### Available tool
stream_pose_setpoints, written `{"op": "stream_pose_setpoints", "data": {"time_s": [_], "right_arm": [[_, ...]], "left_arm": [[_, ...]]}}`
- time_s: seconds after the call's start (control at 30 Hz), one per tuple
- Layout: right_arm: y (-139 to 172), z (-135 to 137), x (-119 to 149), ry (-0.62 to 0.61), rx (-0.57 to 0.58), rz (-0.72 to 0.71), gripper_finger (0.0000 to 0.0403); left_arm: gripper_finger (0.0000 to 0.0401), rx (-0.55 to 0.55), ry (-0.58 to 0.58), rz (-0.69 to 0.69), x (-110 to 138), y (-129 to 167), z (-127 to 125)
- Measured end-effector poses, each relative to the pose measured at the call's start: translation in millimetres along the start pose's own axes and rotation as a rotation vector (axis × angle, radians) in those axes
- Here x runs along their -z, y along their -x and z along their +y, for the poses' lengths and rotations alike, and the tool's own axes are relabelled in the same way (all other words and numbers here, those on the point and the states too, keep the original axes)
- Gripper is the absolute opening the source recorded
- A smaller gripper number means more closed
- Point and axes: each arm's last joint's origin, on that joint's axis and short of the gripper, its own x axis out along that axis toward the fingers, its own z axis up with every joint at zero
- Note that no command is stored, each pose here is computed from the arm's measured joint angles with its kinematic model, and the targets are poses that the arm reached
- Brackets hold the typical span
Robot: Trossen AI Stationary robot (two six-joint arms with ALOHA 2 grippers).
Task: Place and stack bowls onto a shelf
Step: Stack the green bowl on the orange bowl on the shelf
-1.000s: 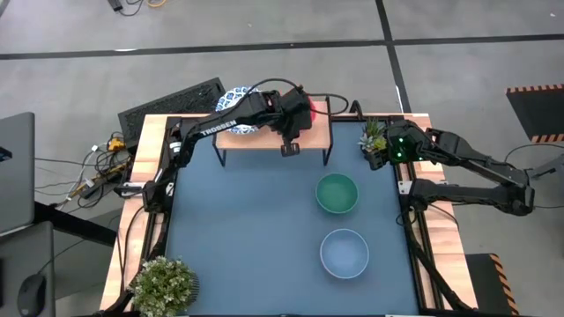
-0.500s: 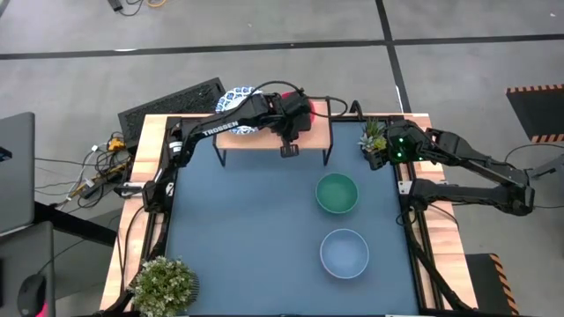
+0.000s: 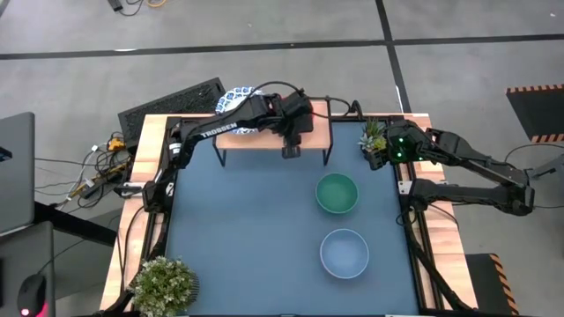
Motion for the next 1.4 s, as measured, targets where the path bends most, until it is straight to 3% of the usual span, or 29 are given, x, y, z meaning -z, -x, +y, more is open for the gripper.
{"op": "stream_pose_setpoints", "data": {"time_s": [0.2,0.3,0.6,0.73,1.07,1.4], "right_arm": [[0,0,0,0.000,0.000,0.000,0.0260],[0,0,0,0.001,-0.001,0.000,0.0260],[0,0,0,0.006,-0.003,0.003,0.0260],[0,0,0,0.014,-0.003,0.003,0.0260],[0,-1,3,0.021,0.011,0.031,0.0260],[-2,-1,3,0.022,0.020,0.041,0.0260]], "left_arm": [[0.0182,-0.051,0.008,-0.060,-8,14,6],[0.0196,0.034,-0.020,-0.106,-11,19,0],[0.0195,0.338,-0.408,-0.294,-31,38,-67],[0.0195,0.377,-0.537,-0.297,-36,19,-95],[0.0194,0.466,-0.633,-0.293,-37,-62,-135],[0.0194,0.533,-0.737,-0.227,-25,-105,-176]]}}
